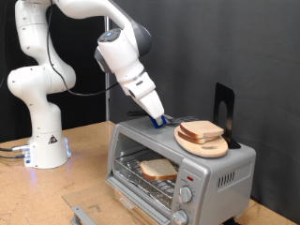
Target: Make a piece of toast with the oven
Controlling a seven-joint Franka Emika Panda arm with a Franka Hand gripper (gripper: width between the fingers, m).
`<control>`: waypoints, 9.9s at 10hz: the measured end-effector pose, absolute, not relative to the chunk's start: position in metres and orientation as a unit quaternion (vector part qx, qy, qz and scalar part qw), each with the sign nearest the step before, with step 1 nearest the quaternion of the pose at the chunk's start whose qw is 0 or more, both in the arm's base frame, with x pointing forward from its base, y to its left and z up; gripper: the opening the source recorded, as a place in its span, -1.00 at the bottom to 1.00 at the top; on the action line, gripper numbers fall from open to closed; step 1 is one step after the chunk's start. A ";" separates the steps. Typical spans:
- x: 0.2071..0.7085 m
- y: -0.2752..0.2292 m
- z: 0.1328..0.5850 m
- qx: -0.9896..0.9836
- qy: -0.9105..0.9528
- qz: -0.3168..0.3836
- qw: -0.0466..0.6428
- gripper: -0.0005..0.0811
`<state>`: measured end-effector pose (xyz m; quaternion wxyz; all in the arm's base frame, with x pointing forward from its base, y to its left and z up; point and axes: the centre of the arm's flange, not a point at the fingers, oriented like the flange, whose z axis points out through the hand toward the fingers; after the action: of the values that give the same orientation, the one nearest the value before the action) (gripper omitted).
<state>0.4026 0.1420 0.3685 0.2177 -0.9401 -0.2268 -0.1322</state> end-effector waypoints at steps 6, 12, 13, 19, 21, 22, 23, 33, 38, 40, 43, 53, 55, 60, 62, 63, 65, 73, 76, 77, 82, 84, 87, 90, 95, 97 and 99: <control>0.399 0.146 0.373 -0.936 -0.237 -0.130 0.227 0.68; 0.394 0.150 0.385 -0.943 -0.228 -0.120 0.210 0.68; 0.394 0.149 0.385 -0.945 -0.225 -0.117 0.205 0.68; 0.401 0.136 0.387 -0.951 -0.217 -0.126 0.180 0.68; 0.404 0.130 0.387 -0.952 -0.210 -0.129 0.179 0.68; 0.407 0.128 0.389 -0.953 -0.203 -0.132 0.185 0.68; 0.408 0.125 0.391 -0.952 -0.195 -0.132 0.193 0.68; 0.412 0.053 0.472 -0.921 -0.179 -0.176 0.298 0.68; 0.409 0.032 0.474 -0.914 -0.183 -0.152 0.329 0.68; 0.401 0.007 0.475 -0.881 -0.186 -0.103 0.422 0.68; 0.408 -0.032 0.468 -0.859 -0.202 -0.086 0.463 0.68; 0.390 -0.052 0.446 -0.816 0.109 0.170 0.541 0.68; 0.401 -0.052 0.447 -0.784 0.225 0.202 0.542 0.68; 0.418 -0.107 0.431 -0.772 0.320 0.190 0.515 0.68; 0.421 -0.136 0.426 -0.771 0.322 0.187 0.517 0.68; 0.426 -0.145 0.423 -0.770 0.312 0.194 0.521 0.68; 0.425 -0.146 0.422 -0.769 0.316 0.191 0.522 0.68; 0.425 -0.248 0.363 -0.750 0.412 0.150 0.495 0.68; 0.432 -0.260 0.349 -0.757 0.408 0.159 0.485 0.68; 0.430 -0.259 0.346 -0.755 0.409 0.162 0.486 0.68; 0.423 -0.254 0.285 -0.772 0.415 0.133 0.463 0.68; 0.423 -0.244 0.258 -0.778 0.407 0.135 0.459 0.68; 0.420 -0.228 0.228 -0.784 0.403 0.141 0.450 0.68; 0.417 -0.215 0.203 -0.793 0.406 0.134 0.433 0.68; 0.408 -0.180 0.173 -0.796 0.397 0.148 0.433 0.68; 0.405 -0.167 0.167 -0.794 0.397 0.155 0.434 0.68; 0.404 -0.165 0.164 -0.794 0.401 0.151 0.430 0.68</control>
<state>0.4041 -0.1649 0.1643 0.4304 -0.7945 0.4007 0.1514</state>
